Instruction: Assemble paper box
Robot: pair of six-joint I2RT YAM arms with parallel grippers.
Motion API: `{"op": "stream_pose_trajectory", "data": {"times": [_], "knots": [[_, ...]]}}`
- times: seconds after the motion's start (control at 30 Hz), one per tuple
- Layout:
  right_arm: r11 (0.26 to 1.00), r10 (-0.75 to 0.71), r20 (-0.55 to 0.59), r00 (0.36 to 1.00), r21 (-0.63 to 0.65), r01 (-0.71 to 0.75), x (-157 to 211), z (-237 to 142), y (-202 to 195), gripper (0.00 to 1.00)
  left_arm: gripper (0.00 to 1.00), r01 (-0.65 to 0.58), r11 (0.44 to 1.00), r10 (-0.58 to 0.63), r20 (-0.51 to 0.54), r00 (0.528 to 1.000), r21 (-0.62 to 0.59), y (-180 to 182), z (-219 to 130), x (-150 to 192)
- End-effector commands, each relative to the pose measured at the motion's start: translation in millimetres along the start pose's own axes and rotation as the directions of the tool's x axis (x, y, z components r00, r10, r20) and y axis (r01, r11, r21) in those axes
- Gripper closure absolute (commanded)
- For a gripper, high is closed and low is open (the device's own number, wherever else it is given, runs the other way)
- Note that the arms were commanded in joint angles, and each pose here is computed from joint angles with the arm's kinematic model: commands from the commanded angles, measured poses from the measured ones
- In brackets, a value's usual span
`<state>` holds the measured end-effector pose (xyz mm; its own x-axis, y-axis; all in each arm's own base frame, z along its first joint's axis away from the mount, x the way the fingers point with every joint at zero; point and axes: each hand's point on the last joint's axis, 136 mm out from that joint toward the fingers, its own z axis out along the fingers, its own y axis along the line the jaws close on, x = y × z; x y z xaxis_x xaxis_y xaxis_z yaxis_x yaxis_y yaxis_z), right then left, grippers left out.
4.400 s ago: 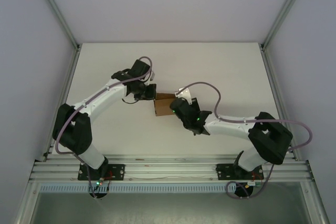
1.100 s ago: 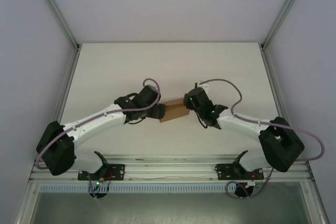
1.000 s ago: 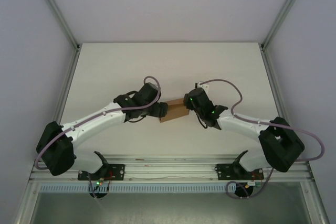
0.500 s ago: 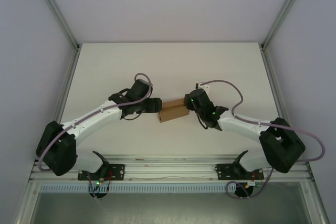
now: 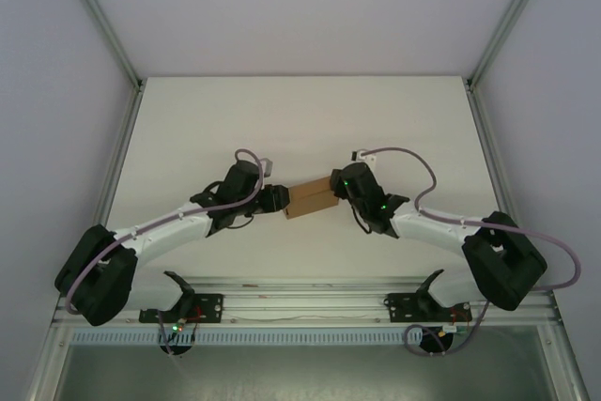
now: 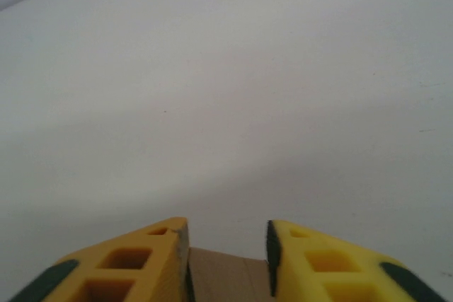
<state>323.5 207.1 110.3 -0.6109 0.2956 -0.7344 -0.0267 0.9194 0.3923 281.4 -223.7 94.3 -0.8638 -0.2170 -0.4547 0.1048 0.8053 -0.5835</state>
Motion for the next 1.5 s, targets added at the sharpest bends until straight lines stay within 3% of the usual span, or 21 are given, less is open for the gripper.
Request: {"op": "stream_pose_trajectory", "data": {"times": [0.0, 0.33, 0.53, 0.6, 0.63, 0.8, 1.0, 1.03, 1.13, 1.17, 1.2, 1.3, 1.37, 1.47], "knots": [[0.989, -0.065, -0.209, 0.976, 0.117, 0.091, 68, 4, -49, 0.72, 0.73, 0.059, 0.964, -0.117, -0.216, 0.969, -0.258, 79, 11, 77], [0.999, -0.034, -0.19, 0.981, -0.013, 0.032, 84, 7, -42, 0.88, 0.89, 0.077, 0.962, -0.135, -0.212, 0.968, -0.263, 86, 12, 85], [0.995, -0.074, -0.141, 0.987, -0.074, 0.064, 83, 5, -38, 0.94, 0.89, 0.044, 0.973, -0.085, -0.175, 0.981, -0.226, 75, 11, 70], [0.991, -0.08, -0.12, 0.99, -0.115, 0.067, 71, 2, -25, 0.94, 0.85, 0.016, 0.977, -0.05, -0.153, 0.987, -0.213, 64, 8, 55], [0.99, -0.082, -0.107, 0.991, -0.124, 0.068, 63, 0, -19, 0.91, 0.77, -0.003, 0.98, -0.025, -0.141, 0.99, -0.2, 57, 7, 46], [0.989, -0.116, -0.078, 0.99, -0.1, 0.108, 17, -7, 9, 0.57, 0.55, -0.086, 0.981, 0.087, -0.006, 0.996, -0.171, 14, -7, -18], [0.985, -0.154, -0.013, 0.988, -0.085, 0.153, -31, -16, 35, 0.4, 0.17, -0.164, 0.976, 0.177, 0.087, 0.98, -0.144, -21, -25, -62], [0.982, -0.171, 0.0, 0.985, -0.083, 0.171, -39, -18, 38, 0.36, 0.02, -0.168, 0.972, 0.186, 0.1, 0.977, -0.166, -21, -31, -68], [0.947, -0.294, 0.023, 0.956, -0.131, 0.294, -51, -24, 53, 0.14, 0.0, -0.146, 0.96, 0.191, 0.175, 0.966, -0.241, -10, -50, -89], [0.926, -0.345, 0.029, 0.938, -0.15, 0.345, -55, -25, 56, 0.03, 0.0, -0.129, 0.956, 0.186, 0.205, 0.961, -0.265, -5, -56, -98], [0.905, -0.391, 0.038, 0.92, -0.167, 0.392, -59, -26, 59, 0.0, 0.0, -0.098, 0.951, 0.172, 0.239, 0.956, -0.294, 4, -63, -107], [0.783, -0.564, 0.041, 0.825, -0.291, 0.55, -60, -28, 72, 0.0, 0.0, 0.01, 0.936, 0.107, 0.309, 0.945, -0.352, 37, -79, -131], [0.597, -0.729, 0.064, 0.682, -0.428, 0.678, -44, -37, 86, 0.0, 0.0, 0.081, 0.914, 0.068, 0.346, 0.936, -0.398, 63, -87, -141], [0.199, -0.918, 0.153, 0.365, -0.616, 0.762, -1, -55, 89, 0.0, 0.0, 0.161, 0.885, 0.017, 0.376, 0.926, -0.436, 95, -92, -149]]}}
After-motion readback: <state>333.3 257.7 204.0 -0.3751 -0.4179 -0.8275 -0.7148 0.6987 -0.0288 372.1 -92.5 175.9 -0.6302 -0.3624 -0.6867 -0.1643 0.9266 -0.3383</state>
